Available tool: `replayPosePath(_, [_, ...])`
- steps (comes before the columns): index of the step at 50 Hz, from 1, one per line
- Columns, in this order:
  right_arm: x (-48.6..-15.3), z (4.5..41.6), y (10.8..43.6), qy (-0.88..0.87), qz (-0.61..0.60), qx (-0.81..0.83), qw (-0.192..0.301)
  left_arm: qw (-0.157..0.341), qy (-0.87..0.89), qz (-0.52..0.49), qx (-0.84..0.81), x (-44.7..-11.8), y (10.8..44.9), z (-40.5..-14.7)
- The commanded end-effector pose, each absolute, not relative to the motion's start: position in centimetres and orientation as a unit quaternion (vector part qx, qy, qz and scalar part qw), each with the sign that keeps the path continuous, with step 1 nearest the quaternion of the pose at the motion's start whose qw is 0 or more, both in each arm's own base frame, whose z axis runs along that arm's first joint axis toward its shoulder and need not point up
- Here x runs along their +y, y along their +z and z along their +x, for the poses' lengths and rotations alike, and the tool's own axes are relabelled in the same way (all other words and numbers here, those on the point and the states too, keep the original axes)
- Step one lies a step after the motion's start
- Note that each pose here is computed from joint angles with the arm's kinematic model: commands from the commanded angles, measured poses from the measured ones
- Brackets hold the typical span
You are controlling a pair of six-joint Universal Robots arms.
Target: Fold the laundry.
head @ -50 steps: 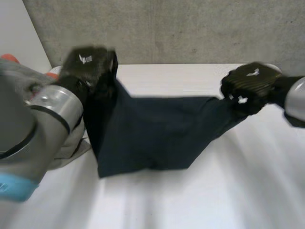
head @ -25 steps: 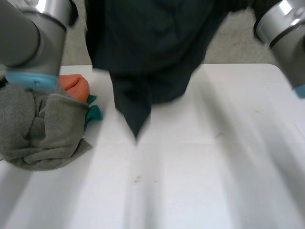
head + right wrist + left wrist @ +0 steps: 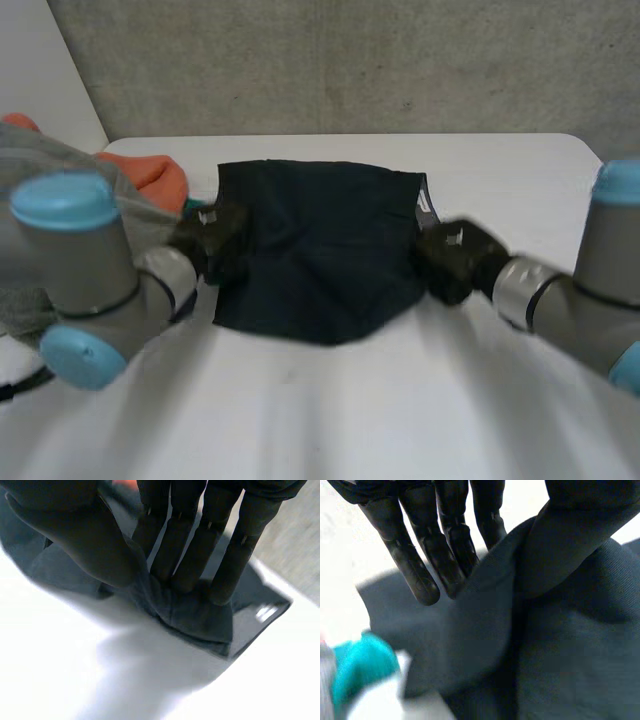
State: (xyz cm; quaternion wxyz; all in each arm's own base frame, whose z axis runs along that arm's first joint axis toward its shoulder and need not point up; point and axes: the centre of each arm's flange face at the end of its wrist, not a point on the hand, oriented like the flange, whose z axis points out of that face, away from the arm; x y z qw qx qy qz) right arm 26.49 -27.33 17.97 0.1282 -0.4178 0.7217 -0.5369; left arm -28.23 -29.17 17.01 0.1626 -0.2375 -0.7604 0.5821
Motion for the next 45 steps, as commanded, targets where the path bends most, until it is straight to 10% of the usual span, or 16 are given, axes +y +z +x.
replayPosePath(1, [-26.9,25.9,15.6,-0.514,-0.418,0.739,0.124,0.135,0.578,-0.286,-0.752,-27.0,17.7,-27.9])
replayPosePath(21, [-25.7,26.0,15.5,-0.518,-0.411,0.738,0.133,0.071,0.557,-0.386,-0.732,-17.0,17.9,-26.0])
replayPosePath(45, [-25.2,26.2,14.8,-0.512,-0.426,0.734,0.130,0.007,0.540,-0.411,-0.735,-23.7,11.8,-27.8])
